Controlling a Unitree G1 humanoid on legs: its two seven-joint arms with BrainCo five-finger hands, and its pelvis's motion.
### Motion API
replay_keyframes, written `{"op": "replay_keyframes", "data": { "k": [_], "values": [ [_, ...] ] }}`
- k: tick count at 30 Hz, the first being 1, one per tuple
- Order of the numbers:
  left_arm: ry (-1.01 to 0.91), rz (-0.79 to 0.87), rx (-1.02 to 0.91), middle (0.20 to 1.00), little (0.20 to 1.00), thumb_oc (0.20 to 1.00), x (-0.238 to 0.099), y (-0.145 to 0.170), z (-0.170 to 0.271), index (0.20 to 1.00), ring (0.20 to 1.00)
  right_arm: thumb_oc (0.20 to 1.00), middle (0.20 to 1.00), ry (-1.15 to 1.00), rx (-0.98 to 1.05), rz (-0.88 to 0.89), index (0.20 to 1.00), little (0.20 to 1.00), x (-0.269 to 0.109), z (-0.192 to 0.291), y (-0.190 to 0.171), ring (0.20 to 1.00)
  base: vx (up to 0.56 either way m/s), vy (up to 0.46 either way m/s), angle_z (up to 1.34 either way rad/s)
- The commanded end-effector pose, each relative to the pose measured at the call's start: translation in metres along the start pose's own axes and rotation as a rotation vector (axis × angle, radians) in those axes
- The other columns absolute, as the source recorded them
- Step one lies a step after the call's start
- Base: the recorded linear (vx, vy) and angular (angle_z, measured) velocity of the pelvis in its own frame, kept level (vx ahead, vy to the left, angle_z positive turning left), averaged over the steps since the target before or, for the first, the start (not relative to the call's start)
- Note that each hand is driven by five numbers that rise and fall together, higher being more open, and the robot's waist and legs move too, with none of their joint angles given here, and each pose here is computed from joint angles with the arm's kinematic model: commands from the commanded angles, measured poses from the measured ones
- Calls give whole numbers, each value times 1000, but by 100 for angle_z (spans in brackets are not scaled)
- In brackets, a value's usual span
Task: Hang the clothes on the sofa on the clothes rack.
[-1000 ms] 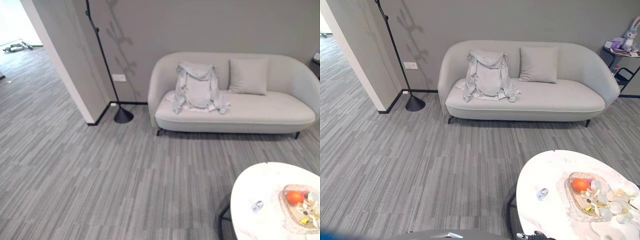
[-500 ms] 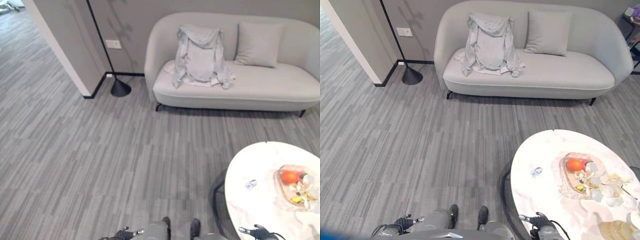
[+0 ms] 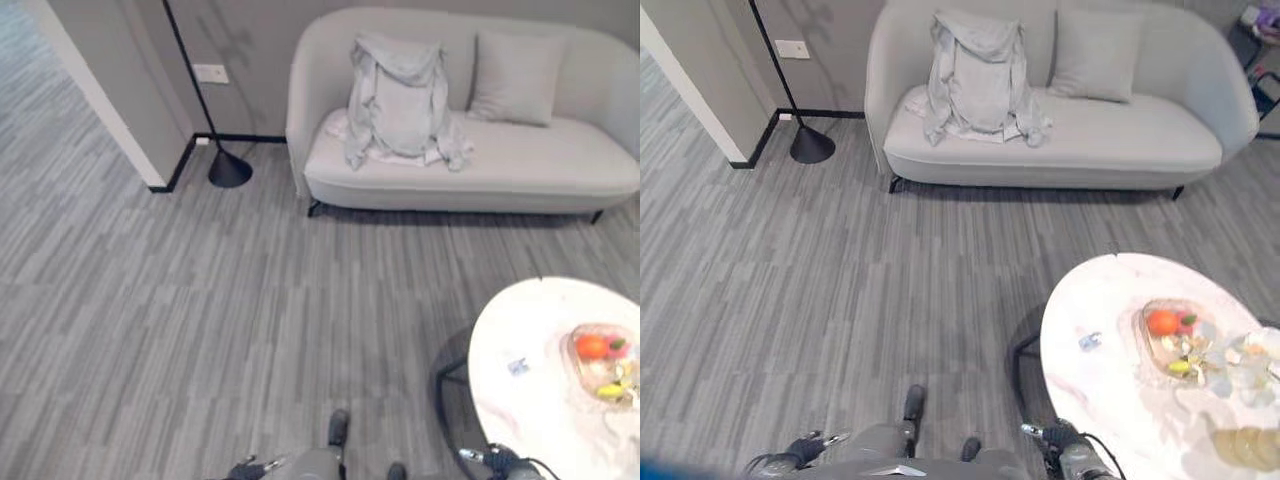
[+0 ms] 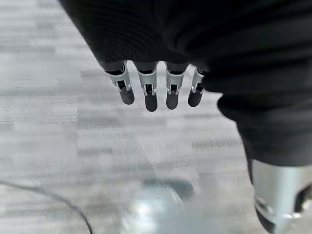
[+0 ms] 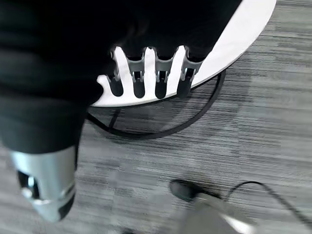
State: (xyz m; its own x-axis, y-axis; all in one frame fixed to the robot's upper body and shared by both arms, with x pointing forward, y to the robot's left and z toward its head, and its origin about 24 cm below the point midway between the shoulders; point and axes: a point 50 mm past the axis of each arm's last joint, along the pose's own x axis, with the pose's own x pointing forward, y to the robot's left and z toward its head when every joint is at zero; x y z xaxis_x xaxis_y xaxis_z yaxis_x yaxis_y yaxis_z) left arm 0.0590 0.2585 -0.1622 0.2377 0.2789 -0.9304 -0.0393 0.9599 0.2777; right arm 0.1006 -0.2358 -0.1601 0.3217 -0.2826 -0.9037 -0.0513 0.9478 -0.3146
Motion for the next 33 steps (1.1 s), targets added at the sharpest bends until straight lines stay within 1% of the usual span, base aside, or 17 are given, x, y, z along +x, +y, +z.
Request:
{"op": "replay_keyframes", "data": {
  "k": [1,8,13,16,20,27,33],
  "values": [
    [-94,-3,22,1000,1000,1000,1,0,27,1000,1000,1000,1000,-87,-40,-20,1000,1000,1,20,-15,1000,346,272,-42],
    [-115,18,3,1000,1000,1000,1,8,33,1000,1000,1000,1000,-125,-22,-18,1000,1000,1,31,-13,1000,182,185,-4],
    [-108,14,16,1000,1000,1000,1,8,30,1000,1000,1000,1000,-110,-16,-17,1000,1000,1,25,-12,1000,267,62,-7],
    [-123,8,43,1000,1000,1000,2,2,35,1000,1000,1000,1000,-113,-6,-28,1000,1000,1,28,-15,1000,380,-64,7],
    [-139,-15,61,1000,1000,1000,2,-8,41,1000,1000,1000,1000,-77,-11,-48,1000,1000,1,19,-19,1000,431,-57,35],
    [-119,-13,97,1000,1000,1000,2,-9,34,1000,1000,1000,1000,-50,6,-51,1000,1000,0,8,-22,1000,473,-210,61],
    [-130,-19,91,1000,1000,1000,1,-9,36,1000,1000,1000,1000,-46,40,-58,1000,1000,0,4,-26,1000,344,-190,20]
  ]
}}
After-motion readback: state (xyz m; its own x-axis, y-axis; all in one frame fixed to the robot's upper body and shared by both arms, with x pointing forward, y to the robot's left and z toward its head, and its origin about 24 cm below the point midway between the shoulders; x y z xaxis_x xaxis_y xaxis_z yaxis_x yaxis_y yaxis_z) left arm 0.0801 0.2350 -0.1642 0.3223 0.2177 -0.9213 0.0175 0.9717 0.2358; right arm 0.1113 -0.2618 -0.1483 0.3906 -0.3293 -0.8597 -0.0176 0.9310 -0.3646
